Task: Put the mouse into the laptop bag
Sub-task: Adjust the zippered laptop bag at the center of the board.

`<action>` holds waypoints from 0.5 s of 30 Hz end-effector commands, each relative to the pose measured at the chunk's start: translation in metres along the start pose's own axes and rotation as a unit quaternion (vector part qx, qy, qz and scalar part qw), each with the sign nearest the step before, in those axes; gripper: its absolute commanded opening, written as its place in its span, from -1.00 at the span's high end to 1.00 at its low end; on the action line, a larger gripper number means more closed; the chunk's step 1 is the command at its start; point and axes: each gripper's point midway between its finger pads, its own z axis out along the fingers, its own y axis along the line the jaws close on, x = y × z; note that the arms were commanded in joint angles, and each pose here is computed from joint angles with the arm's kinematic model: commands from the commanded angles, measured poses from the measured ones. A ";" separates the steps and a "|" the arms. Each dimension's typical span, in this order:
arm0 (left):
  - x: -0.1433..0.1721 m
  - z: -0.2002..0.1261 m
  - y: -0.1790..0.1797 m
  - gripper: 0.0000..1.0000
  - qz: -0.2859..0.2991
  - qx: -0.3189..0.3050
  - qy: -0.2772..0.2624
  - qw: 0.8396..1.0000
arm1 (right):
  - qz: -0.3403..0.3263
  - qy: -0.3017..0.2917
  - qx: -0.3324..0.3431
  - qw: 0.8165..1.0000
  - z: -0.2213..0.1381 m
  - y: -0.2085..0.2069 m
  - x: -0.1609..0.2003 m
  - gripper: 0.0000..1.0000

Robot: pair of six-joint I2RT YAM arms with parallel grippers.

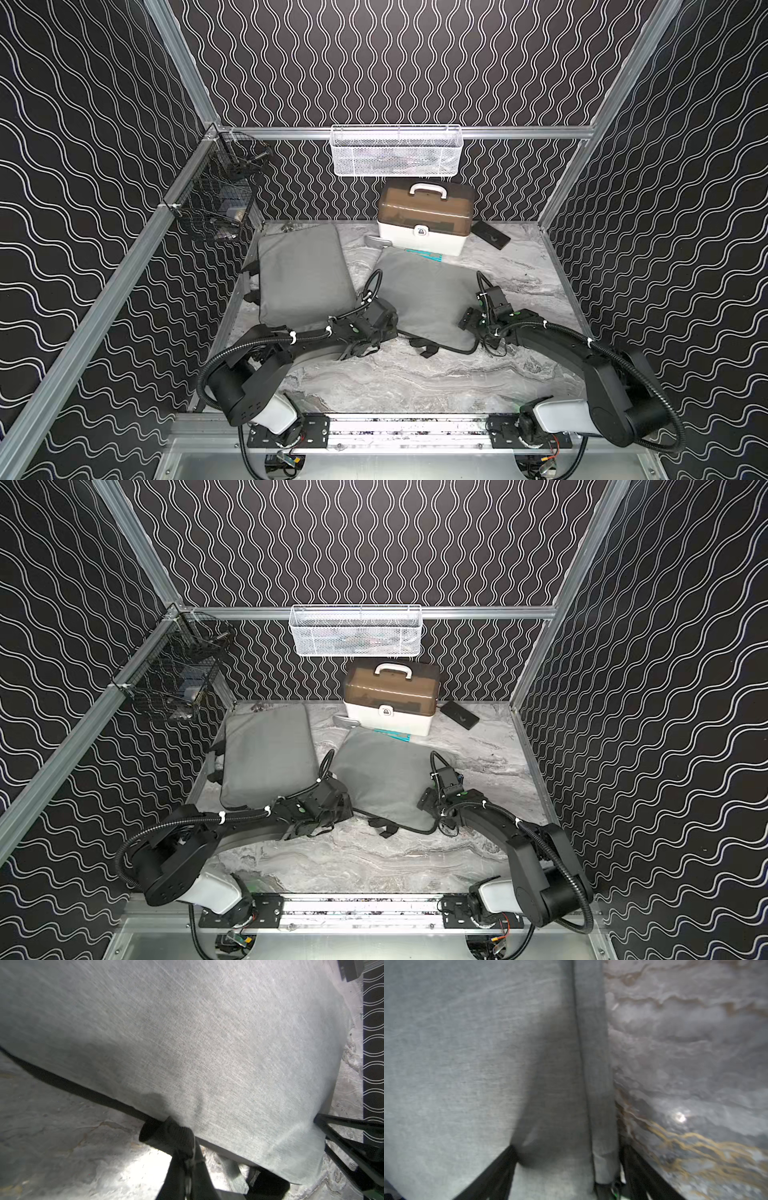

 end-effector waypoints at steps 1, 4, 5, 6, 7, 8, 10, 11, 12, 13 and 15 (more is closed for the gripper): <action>-0.004 -0.002 0.006 0.99 0.005 -0.012 -0.005 1.000 | -0.014 0.008 0.001 1.000 0.002 -0.001 0.004 -0.40; -0.006 0.001 0.002 1.00 0.007 -0.007 0.001 1.000 | -0.013 0.019 -0.005 1.000 0.002 -0.003 0.012 0.06; -0.007 0.003 0.001 1.00 0.007 -0.006 0.003 1.000 | -0.010 0.028 -0.010 1.000 0.002 -0.004 0.017 0.26; -0.009 0.004 0.000 1.00 0.008 -0.005 0.005 1.000 | -0.008 0.033 -0.014 0.999 0.001 -0.004 0.022 0.41; -0.012 0.005 -0.002 1.00 0.010 -0.007 0.005 1.000 | -0.007 0.040 -0.019 0.999 0.001 -0.004 0.028 0.55; -0.015 0.006 -0.004 1.00 0.013 -0.009 0.004 1.000 | -0.005 0.045 -0.024 0.999 -0.001 -0.004 0.034 0.64; -0.021 0.008 -0.010 1.00 0.020 -0.011 0.003 1.000 | -0.005 0.050 -0.031 0.998 -0.005 -0.004 0.046 0.76; -0.024 0.009 -0.013 1.00 0.023 -0.012 0.005 1.000 | -0.008 0.051 -0.035 0.998 -0.008 -0.003 0.052 0.81; -0.026 0.010 -0.015 1.00 0.026 -0.013 0.005 1.000 | -0.015 0.054 -0.037 0.998 -0.010 -0.002 0.061 0.87; -0.029 0.011 -0.019 1.00 0.028 -0.013 0.004 1.000 | -0.020 0.054 -0.038 0.998 -0.013 -0.002 0.068 0.90; -0.033 0.014 -0.021 1.00 0.031 -0.020 0.001 0.999 | -0.027 0.054 -0.034 0.998 -0.017 -0.004 0.080 0.92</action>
